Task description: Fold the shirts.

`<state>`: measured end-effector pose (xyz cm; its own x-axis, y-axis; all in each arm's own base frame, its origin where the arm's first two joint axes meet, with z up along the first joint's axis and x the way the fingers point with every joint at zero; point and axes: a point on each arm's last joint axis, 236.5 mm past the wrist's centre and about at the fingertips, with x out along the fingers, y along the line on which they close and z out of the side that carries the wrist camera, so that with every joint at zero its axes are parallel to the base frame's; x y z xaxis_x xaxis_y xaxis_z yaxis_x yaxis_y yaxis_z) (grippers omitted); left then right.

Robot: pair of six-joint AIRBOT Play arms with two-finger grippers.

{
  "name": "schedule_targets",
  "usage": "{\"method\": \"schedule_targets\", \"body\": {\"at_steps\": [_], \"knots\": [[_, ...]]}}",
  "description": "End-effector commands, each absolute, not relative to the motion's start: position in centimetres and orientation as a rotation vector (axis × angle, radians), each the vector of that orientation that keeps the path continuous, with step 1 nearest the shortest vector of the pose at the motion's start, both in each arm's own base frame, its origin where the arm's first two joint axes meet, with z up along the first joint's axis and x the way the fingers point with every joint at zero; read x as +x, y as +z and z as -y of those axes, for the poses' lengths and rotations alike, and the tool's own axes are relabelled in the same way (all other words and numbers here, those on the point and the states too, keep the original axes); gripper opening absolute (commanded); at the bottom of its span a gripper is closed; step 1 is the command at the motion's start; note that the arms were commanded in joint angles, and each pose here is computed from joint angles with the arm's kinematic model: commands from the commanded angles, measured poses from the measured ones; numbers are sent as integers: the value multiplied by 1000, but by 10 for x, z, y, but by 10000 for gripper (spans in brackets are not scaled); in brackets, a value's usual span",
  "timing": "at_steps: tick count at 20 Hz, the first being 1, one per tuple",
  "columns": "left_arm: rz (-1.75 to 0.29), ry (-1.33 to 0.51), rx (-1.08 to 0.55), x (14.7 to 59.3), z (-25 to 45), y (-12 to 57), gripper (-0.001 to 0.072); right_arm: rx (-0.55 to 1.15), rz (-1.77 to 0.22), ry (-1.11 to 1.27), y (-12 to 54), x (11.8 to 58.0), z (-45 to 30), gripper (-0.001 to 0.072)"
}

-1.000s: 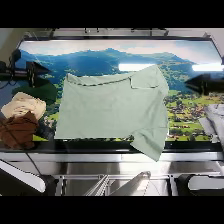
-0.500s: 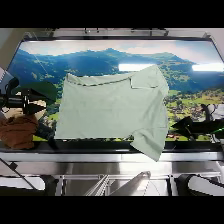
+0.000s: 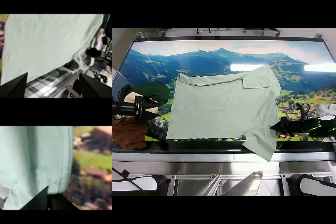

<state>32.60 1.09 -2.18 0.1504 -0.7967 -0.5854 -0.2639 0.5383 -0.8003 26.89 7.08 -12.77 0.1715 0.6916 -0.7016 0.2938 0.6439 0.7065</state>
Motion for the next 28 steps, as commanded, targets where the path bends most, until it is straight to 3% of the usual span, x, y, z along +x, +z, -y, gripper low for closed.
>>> {"method": "schedule_targets", "body": {"at_steps": [1,8,15,16,18,23,26,28], "knots": [[-1538,-354,-903,299,-25,-60,706,885,-1396,332,-130,274,-68,17],[-1666,-203,-825,267,-27,-108,689,868,-1387,350,-130,274,-69,17],[-1813,-349,-678,258,30,-123,685,900,-1345,366,-123,283,-73,17],[-1861,-389,-658,254,42,-126,587,902,-1347,370,-122,283,-74,17],[-1954,-475,-613,243,59,-130,-3,900,-1354,402,-119,279,-78,17],[-1840,-529,-595,271,65,-102,17,915,-1332,493,-91,274,-83,17],[-1473,-743,-748,326,84,4,18,914,-1162,617,-13,285,-74,17],[-1136,-862,-742,355,83,101,18,896,-854,674,83,310,-59,16]]}}
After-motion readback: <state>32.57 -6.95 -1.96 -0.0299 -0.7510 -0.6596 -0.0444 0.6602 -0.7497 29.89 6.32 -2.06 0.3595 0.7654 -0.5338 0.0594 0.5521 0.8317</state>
